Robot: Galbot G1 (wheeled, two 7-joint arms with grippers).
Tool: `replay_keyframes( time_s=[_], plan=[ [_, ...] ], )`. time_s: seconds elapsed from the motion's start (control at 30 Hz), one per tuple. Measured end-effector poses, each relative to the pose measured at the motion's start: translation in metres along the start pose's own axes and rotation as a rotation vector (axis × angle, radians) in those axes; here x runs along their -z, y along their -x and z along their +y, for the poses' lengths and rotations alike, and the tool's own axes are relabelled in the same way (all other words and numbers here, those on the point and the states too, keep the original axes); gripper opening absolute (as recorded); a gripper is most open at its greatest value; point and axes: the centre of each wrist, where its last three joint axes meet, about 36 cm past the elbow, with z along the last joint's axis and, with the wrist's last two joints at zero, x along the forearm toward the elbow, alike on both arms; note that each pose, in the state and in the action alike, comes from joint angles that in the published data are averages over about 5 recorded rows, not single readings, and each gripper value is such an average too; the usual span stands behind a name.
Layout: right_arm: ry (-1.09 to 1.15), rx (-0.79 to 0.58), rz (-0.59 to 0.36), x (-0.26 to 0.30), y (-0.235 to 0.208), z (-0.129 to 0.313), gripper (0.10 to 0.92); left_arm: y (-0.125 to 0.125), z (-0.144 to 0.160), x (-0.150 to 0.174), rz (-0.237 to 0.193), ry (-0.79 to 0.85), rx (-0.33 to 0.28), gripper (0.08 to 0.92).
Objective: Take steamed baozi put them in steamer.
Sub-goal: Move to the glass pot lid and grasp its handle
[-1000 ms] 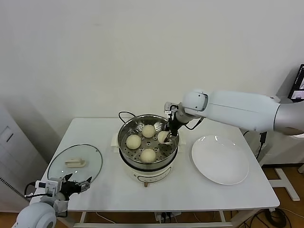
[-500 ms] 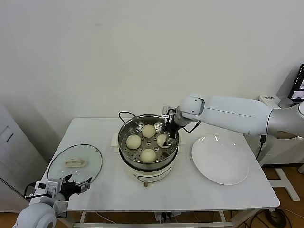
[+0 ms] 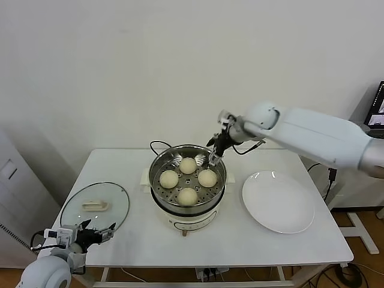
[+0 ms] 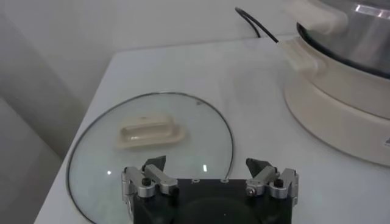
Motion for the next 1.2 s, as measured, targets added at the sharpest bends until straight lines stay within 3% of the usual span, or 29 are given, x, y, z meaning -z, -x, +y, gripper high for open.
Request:
replay_keyframes(
  time_s=[0.3,0.6,0.93,1.2],
  plan=[
    [0.135,-0.184,-0.288,-0.077,-0.041,-0.001,0.823,0.002,0.002,0.005,-0.022,-0.007,0.015,0.823],
    [0.27,-0.458,-0.515,-0.166,-0.045,0.037,0.823,0.001,-0.001,0.006,-0.07,-0.004,0.018,0.823],
    [0.403,-0.727,-0.653,-0.248,-0.011,0.106,0.823,0.006,-0.002,-0.001,-0.164,0.065,0.052,0.823],
    [0.545,-0.888,-0.657,-0.316,0.017,0.172,0.823,0.018,0.004,-0.02,-0.274,0.288,0.174,0.823]
  ],
)
